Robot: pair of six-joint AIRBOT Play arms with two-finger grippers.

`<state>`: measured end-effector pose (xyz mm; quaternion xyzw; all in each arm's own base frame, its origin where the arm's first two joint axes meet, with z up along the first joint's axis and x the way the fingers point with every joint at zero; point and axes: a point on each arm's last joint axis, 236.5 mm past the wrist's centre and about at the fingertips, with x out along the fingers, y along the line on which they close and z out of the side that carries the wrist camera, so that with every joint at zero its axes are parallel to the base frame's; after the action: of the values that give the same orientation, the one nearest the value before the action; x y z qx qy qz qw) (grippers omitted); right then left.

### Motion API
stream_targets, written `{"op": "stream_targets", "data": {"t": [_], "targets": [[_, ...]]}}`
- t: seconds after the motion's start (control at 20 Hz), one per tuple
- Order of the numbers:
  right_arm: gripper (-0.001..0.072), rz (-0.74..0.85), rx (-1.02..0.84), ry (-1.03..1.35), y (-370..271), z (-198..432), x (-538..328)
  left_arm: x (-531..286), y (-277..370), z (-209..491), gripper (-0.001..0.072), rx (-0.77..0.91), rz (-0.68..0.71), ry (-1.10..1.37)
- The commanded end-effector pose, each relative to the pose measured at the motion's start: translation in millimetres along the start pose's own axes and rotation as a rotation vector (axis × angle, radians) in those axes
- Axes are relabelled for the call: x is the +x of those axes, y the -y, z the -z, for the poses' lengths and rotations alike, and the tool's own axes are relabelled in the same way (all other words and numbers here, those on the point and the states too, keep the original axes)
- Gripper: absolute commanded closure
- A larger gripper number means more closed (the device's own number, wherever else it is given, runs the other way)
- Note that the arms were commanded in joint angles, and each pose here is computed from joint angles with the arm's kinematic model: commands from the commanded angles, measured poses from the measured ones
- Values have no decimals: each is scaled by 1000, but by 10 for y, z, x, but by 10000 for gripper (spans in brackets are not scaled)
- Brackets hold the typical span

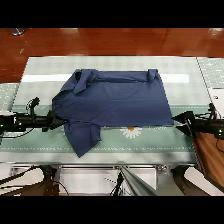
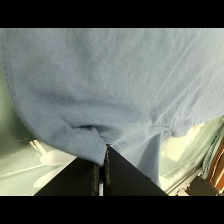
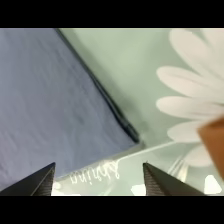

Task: Fold the shirts.

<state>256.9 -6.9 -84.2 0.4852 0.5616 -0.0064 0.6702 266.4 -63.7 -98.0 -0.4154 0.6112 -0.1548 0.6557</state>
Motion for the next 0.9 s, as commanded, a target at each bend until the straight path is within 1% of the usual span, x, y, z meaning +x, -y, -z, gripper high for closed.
{"op": "stream_targets", "data": {"t": [0.0,0.35,0.55,0.6,0.65,0.7,0.85], "targets": [[81,-57,40,-63,5,39,161,1,-11,-16,682,0,-4,6],[83,-132,81,21,-119,-208,210,1,-3,-23,682,-3,-1,9],[93,-94,-18,-27,-316,-147,431,1,-4,-22,682,-3,-1,9],[162,-75,-46,-41,-389,-146,499,1,-1,-19,682,-3,0,8],[417,-58,-79,-54,-480,-146,557,1,3,-13,682,-3,1,5],[689,-51,-130,-59,-582,-147,582,1,9,-5,682,-3,4,1],[690,-75,-301,-100,-1063,-137,485,-75,191,-121,682,22,50,42]]}}
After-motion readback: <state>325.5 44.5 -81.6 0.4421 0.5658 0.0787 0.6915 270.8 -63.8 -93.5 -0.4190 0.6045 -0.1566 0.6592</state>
